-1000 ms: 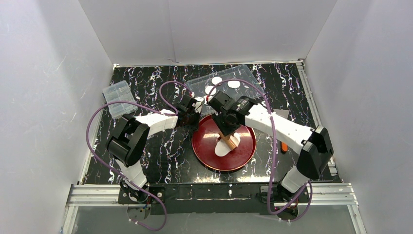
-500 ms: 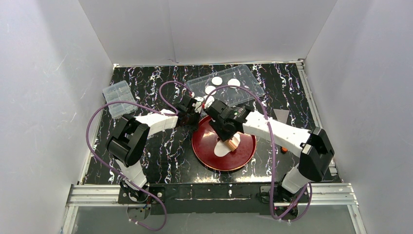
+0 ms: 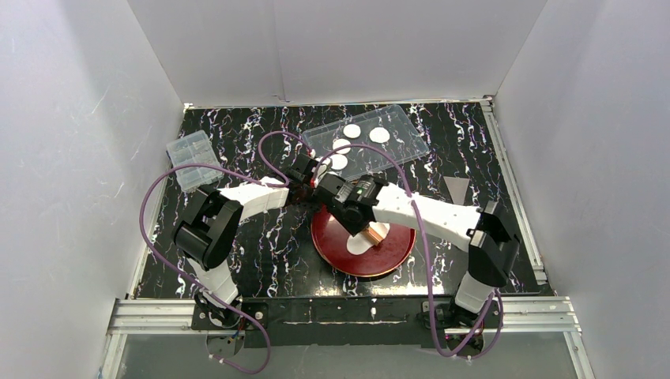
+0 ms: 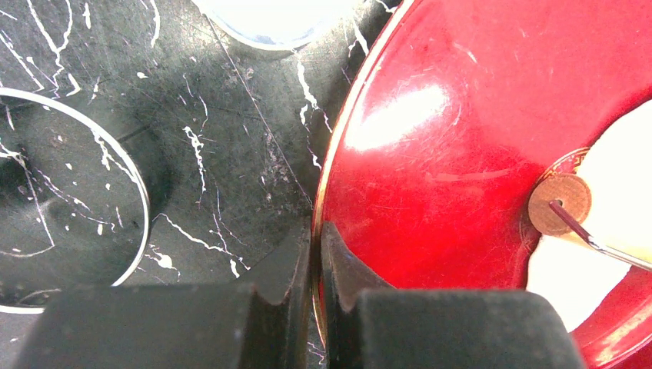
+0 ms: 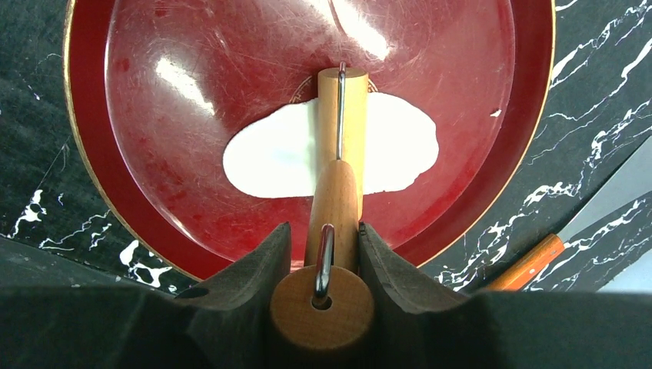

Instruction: Roll out the dumpling wrappers from the dough

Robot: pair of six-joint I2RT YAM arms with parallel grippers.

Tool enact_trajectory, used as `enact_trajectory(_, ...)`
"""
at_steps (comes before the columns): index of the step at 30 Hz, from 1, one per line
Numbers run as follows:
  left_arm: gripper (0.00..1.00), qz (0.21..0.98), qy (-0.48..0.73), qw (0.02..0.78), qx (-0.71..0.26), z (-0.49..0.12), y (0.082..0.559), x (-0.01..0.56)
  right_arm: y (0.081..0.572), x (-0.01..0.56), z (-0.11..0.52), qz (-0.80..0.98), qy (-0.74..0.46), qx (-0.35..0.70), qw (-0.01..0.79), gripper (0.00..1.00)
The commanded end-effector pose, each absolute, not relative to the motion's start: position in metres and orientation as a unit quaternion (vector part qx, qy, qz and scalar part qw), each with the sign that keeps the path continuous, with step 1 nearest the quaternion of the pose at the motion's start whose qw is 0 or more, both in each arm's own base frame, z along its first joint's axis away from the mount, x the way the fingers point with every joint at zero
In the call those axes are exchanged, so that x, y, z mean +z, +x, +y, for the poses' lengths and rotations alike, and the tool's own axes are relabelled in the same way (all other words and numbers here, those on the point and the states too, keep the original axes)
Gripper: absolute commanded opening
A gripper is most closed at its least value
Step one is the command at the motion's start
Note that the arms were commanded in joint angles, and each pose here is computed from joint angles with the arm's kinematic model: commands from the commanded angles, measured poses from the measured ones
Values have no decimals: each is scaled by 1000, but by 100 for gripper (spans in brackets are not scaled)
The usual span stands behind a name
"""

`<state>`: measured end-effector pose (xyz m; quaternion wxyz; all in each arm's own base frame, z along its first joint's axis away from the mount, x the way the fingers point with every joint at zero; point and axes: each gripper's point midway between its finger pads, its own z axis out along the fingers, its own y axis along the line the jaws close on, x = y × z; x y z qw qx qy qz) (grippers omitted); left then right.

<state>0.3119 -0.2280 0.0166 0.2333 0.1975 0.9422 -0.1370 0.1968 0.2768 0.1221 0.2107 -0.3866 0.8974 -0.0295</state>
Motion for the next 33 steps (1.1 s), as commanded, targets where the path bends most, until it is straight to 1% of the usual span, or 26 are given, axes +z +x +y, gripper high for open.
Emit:
enact_trajectory(1, 0, 958, 202, 194, -59, -188, 299, -8, 142, 88, 317, 914, -387, 54, 110, 1)
enact_trajectory(13, 0, 958, 201, 194, -61, -189, 299, -8, 129, 103, 338, 903, -406, 71, 124, 1)
enact_trajectory(26, 0, 958, 201, 194, -61, -189, 300, -8, 104, 93, 348, 908, -388, 120, 103, 1)
enact_trajectory(33, 0, 958, 201, 193, -61, -189, 299, -8, 113, 96, 343, 909, -387, 96, 120, 1)
